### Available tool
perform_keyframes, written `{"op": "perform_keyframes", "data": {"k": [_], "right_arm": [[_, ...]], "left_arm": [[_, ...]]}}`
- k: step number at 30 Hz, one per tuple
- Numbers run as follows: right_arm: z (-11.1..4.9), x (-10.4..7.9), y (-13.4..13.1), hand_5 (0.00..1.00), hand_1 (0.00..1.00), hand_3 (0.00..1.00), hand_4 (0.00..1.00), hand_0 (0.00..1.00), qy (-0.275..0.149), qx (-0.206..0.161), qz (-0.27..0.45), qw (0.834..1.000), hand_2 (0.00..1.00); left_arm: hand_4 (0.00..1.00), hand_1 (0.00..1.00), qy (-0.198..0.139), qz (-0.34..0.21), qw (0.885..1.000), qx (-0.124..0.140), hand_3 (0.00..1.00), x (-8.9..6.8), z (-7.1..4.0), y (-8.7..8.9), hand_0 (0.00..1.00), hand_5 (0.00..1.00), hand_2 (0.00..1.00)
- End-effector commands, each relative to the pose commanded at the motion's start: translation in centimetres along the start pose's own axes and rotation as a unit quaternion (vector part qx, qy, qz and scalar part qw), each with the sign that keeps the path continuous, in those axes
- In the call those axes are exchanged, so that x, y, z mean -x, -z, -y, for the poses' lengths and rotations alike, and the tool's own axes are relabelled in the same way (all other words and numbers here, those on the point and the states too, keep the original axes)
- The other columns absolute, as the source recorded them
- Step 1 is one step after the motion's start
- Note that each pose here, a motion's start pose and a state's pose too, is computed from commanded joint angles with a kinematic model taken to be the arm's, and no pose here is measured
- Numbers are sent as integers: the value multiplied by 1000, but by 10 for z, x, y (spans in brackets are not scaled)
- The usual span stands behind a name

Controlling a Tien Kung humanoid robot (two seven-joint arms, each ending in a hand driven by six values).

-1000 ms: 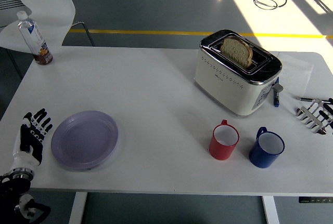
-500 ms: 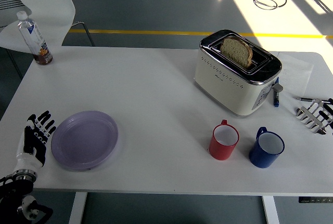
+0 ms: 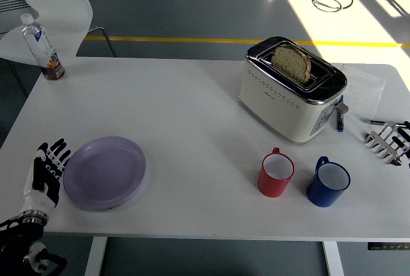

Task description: Push plate across desktop,pick up the break from the machine,place the break in the plate

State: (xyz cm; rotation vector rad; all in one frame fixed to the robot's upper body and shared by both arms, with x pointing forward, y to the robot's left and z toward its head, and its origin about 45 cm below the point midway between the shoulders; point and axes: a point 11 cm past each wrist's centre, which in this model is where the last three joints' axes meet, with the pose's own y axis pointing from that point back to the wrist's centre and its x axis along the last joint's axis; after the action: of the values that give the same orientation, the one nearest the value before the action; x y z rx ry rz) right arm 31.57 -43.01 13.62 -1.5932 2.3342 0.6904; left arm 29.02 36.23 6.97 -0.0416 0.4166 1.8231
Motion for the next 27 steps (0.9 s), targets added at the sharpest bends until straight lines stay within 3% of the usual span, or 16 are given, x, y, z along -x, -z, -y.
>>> {"op": "perform_keyframes", "data": {"k": [27], "right_arm": [[0, 1, -3, 448, 673, 675, 489, 737, 1, 4, -1, 1000, 686]], "left_arm": [[547, 873, 60, -22, 998, -27, 772, 38, -8, 23, 858, 998, 895]]}}
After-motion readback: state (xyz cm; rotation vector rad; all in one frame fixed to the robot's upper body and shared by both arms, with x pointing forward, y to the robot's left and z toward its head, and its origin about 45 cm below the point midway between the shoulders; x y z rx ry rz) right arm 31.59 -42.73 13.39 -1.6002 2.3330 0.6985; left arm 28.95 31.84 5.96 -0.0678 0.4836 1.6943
